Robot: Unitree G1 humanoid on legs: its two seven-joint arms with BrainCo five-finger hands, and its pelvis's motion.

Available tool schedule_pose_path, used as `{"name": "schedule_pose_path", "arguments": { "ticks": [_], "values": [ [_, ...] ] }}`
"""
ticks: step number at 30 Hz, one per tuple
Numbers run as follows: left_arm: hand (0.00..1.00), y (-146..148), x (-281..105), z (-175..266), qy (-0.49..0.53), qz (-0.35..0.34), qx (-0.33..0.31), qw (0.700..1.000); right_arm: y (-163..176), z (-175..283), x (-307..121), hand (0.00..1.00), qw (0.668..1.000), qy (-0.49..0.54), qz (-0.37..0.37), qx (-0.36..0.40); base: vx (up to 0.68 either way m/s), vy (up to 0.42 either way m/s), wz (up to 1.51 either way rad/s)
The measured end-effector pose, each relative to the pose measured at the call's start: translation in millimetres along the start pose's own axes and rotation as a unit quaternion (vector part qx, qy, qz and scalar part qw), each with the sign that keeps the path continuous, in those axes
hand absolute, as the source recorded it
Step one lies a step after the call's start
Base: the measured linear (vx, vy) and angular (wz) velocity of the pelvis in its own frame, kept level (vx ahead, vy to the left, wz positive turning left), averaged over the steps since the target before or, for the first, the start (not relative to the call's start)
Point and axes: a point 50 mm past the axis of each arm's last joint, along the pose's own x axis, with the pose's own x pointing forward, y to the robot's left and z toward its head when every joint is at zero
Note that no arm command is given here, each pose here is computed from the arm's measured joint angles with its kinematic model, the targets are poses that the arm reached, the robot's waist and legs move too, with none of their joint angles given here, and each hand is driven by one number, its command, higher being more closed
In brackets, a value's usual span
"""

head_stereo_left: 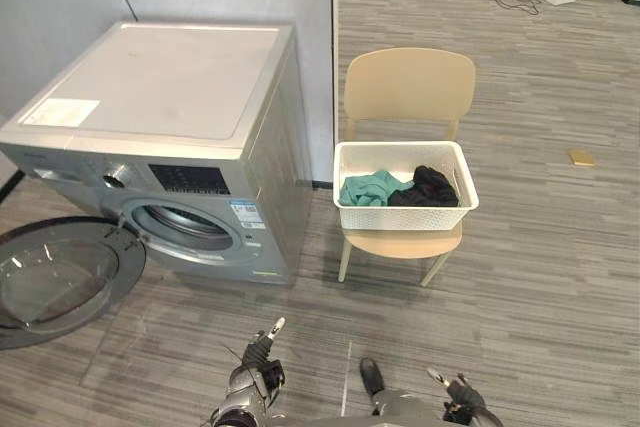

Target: Pick up the laundry basket with both hands and put the clothes into the washing machine.

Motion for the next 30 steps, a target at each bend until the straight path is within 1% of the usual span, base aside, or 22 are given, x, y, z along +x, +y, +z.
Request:
{"name": "schedule_pose_path", "arguments": {
  "ticks": [2,5,6,9,10,12,13,15,17,19,21,24,26,30],
  "values": [
    [0.0,4.6,-1.8,-7.1,0.009,0.005,-0.005,1.0,-6.4,-1.1,-0.2,0.0,1.0,0.005,-0.011,0.007,0.0,-0.035,0.17],
    [0.0,20.5,-5.6,-19.6,0.025,0.037,-0.046,0.998,-12.7,-8.6,-0.1,0.0,0.999,0.026,-0.025,0.034,0.08,-0.009,0.24],
    [0.0,30.0,-8.8,-28.6,0.037,0.053,-0.057,0.996,-12.5,-11.2,0.2,0.0,0.998,0.035,-0.025,0.041,0.14,-0.005,0.35],
    [0.0,39.4,-11.1,-34.2,0.046,0.066,-0.061,0.995,-14.4,-13.7,-0.4,0.0,0.998,0.039,-0.028,0.042,0.17,-0.017,0.43],
    [0.0,46.2,-10.9,-32.0,0.043,0.072,-0.051,0.995,-9.3,-14.0,0.5,0.0,0.998,0.043,-0.022,0.037,0.21,-0.016,0.38],
    [0.0,48.9,-11.4,-32.1,0.043,0.071,-0.033,0.996,-2.3,-9.7,2.0,0.0,0.999,0.035,-0.008,0.018,0.12,-0.094,0.09],
    [0.0,49.3,-10.4,-28.7,0.039,0.069,-0.023,0.997,3.2,-3.4,3.1,0.0,1.0,0.023,0.005,-0.002,0.16,-0.154,-0.14],
    [0.0,48.3,-9.2,-24.7,0.033,0.062,-0.001,0.998,11.5,10.0,4.4,0.0,0.999,-0.008,0.024,-0.029,0.13,-0.066,-0.41],
    [0.0,39.0,-10.6,-30.3,0.036,0.043,0.028,0.998,12.1,31.4,8.0,0.0,0.997,-0.041,0.028,-0.052,0.08,0.065,-0.76],
    [0.0,38.1,-11.3,-32.0,0.037,0.037,0.047,0.998,16.8,36.4,8.0,0.0,0.996,-0.051,0.039,-0.066,0.08,0.103,-0.35],
    [0.0,37.4,-11.3,-31.8,0.035,0.035,0.049,0.998,18.0,34.2,7.1,0.0,0.995,-0.05,0.043,-0.077,0.1,0.112,-0.1],
    [0.0,41.5,-11.0,-30.4,0.034,0.04,0.049,0.997,30.3,34.3,6.6,0.0,0.992,-0.054,0.061,-0.097,0.11,0.119,-0.24],
    [0.0,45.0,-13.6,-37.2,0.044,0.044,0.049,0.997,37.2,35.5,6.5,0.0,0.989,-0.057,0.072,-0.113,0.16,0.144,-0.55],
    [0.0,47.6,-14.6,-41.4,0.053,0.045,0.062,0.996,33.1,23.0,5.1,0.0,0.99,-0.037,0.071,-0.116,0.15,0.097,-0.12]
  ]
}}
